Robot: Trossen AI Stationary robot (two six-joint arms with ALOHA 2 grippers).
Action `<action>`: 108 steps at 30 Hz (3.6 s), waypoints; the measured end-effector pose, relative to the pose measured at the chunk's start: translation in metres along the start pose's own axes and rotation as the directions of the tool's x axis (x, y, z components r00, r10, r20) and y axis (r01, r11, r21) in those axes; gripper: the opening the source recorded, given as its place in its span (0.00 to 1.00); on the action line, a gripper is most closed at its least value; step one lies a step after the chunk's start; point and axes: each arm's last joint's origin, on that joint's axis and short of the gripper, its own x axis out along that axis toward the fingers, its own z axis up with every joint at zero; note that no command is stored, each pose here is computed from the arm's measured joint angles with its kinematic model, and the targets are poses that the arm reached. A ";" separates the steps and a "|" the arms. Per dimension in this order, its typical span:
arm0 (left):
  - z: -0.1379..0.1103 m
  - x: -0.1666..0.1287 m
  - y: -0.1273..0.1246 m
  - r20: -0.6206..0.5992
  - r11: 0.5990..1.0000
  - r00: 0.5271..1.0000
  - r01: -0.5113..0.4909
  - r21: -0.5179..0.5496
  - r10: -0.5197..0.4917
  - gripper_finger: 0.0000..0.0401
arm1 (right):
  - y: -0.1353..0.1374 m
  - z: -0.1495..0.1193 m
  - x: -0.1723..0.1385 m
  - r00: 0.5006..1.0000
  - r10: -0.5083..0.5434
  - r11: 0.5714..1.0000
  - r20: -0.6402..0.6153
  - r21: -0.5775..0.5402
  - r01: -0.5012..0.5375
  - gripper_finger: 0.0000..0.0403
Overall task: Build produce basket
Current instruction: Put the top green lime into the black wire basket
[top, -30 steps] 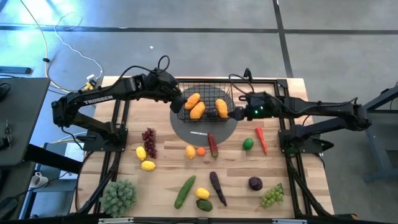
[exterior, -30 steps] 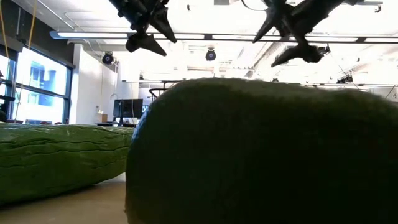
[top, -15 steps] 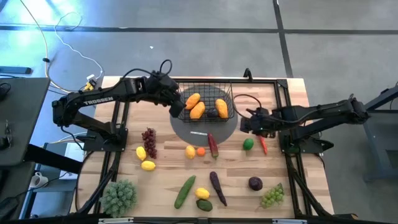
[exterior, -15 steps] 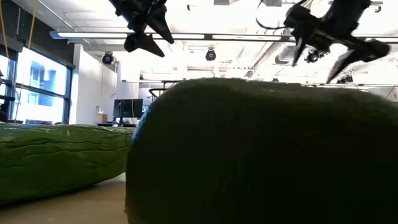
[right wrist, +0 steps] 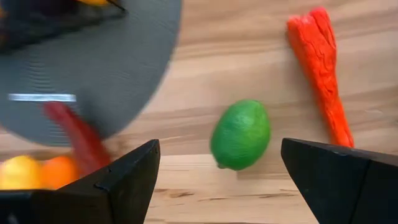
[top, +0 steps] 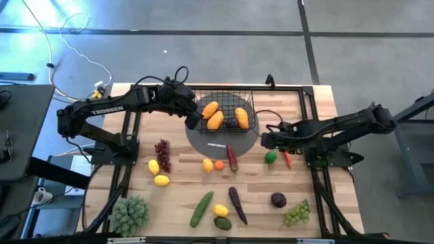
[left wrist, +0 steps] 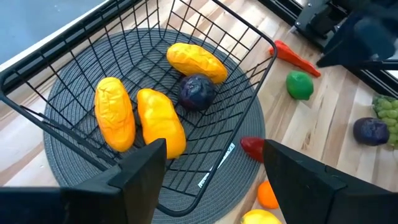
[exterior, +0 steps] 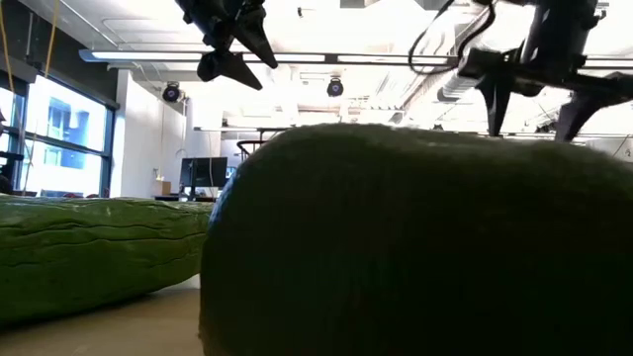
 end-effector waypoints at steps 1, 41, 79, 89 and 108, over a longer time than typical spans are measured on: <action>0.000 0.000 0.000 0.000 1.000 1.000 0.000 0.000 0.000 0.64 | 0.001 -0.002 0.004 1.000 -0.023 1.000 -0.006 -0.004 0.023 0.79; 0.000 0.000 0.000 -0.005 0.999 1.000 0.011 0.044 -0.011 0.64 | 0.025 -0.026 0.073 0.976 -0.202 0.975 -0.081 -0.109 0.193 0.45; 0.000 0.000 0.000 0.003 0.999 1.000 -0.002 0.033 0.002 0.64 | 0.152 0.070 -0.029 0.829 0.558 0.449 0.006 -0.843 -0.296 0.44; 0.000 0.000 0.000 0.003 1.000 1.000 -0.003 0.007 0.003 0.64 | 0.148 0.111 -0.026 0.831 0.553 0.344 0.061 -0.925 -0.160 0.44; 0.000 0.000 0.000 0.002 1.000 1.000 -0.003 0.004 0.003 0.64 | 0.159 0.142 0.049 0.913 0.392 0.295 0.110 -0.956 -0.012 0.48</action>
